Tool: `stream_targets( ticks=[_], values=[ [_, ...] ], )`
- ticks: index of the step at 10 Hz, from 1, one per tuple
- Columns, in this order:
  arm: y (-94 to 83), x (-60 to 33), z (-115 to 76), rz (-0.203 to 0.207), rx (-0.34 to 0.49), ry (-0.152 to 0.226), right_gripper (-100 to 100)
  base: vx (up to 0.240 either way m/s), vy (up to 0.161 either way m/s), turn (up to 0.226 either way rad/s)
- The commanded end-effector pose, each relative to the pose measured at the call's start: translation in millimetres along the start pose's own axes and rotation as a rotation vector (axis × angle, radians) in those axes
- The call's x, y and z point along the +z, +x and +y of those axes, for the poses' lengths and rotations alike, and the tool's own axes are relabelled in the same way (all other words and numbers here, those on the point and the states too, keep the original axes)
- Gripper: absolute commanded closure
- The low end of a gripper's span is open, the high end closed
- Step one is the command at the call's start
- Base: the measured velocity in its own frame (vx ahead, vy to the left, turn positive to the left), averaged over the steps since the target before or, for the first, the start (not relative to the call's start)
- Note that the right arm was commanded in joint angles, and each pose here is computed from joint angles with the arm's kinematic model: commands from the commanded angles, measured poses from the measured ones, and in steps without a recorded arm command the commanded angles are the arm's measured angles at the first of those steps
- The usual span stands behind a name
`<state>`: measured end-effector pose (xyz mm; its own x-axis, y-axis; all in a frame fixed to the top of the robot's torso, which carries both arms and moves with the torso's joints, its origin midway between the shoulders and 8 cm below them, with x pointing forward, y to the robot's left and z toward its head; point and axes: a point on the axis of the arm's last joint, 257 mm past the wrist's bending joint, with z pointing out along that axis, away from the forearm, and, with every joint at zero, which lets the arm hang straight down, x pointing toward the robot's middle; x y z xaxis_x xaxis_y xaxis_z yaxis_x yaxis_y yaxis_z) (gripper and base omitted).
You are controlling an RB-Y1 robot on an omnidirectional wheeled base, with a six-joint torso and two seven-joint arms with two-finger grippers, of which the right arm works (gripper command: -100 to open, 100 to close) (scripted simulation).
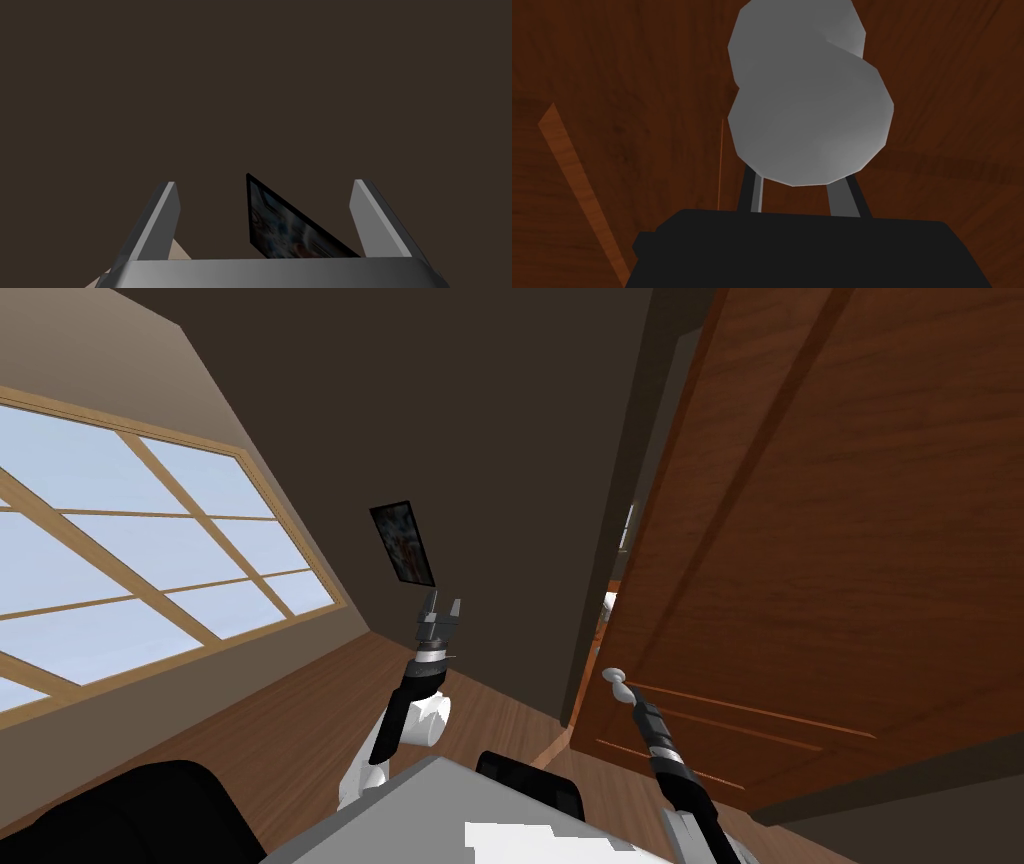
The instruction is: Pull the door open
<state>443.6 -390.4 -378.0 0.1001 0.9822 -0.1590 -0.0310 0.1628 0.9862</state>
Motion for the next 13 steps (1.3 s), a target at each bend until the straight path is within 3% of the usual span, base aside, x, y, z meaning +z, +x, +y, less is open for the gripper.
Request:
stream_targets(
  ticks=[1,7,8,10,12,13],
  values=[
    [25.9,-2.1,0.9,0.034,0.025,-0.007,100,-0.006,-0.007,-0.004],
    [28.8,1.5,1.4,0.025,0.172,-0.004,100,-0.023,-0.020,0.030],
    [29.6,5.6,15.2,0.030,0.181,-0.039,100,-0.040,-0.001,0.017],
    [30.7,9.2,15.7,0.032,0.181,-0.041,100,-0.010,0.001,-0.004],
    [28.8,1.5,1.4,0.025,0.178,-0.004,100,0.009,0.005,0.008],
    [28.8,1.5,1.4,0.025,0.178,-0.004,100,0.008,0.001,-0.026]
  ],
)
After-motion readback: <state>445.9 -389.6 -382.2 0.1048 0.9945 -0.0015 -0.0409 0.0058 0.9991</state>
